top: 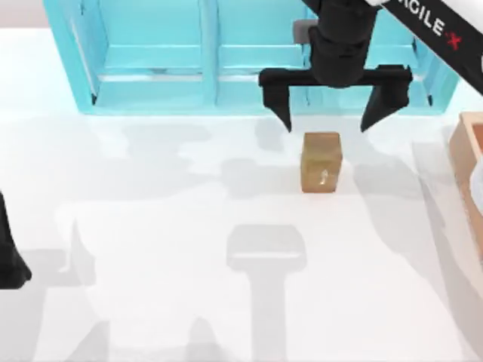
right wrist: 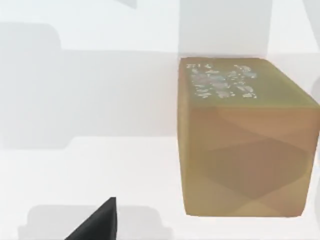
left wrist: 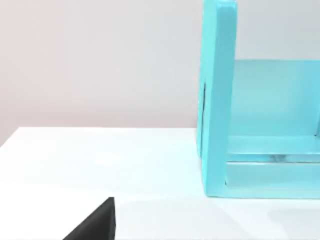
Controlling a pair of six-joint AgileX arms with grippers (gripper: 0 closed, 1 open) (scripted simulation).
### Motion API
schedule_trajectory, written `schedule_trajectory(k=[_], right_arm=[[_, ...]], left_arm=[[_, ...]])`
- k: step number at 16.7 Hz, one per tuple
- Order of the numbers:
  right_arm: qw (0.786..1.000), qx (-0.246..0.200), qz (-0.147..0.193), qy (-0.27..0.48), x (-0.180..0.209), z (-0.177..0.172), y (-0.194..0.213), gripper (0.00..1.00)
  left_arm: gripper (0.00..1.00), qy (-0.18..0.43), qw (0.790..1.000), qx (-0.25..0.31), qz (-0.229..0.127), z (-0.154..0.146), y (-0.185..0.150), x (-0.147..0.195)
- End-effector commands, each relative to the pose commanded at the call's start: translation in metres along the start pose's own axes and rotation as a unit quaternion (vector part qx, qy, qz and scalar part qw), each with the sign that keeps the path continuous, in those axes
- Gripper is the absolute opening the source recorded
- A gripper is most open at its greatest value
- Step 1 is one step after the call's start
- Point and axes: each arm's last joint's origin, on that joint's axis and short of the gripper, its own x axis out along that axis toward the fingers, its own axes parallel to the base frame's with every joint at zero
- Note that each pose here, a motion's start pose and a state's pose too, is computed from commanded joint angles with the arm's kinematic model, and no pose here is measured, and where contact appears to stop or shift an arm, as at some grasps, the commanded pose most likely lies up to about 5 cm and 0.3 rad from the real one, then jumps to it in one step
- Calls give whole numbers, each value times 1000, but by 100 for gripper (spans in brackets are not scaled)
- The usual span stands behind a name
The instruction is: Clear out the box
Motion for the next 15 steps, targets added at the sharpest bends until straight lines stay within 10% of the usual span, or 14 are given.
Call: schedule_trajectory(k=[8,15], right_arm=[[1000,-1,1,-2,-10,7,-33,100],[1000,4,1,10,-30,-3,-242,100]], left_arm=[[100,0,1000,0,0,0,0,0],[100,0,1000,0,0,0,0,0]])
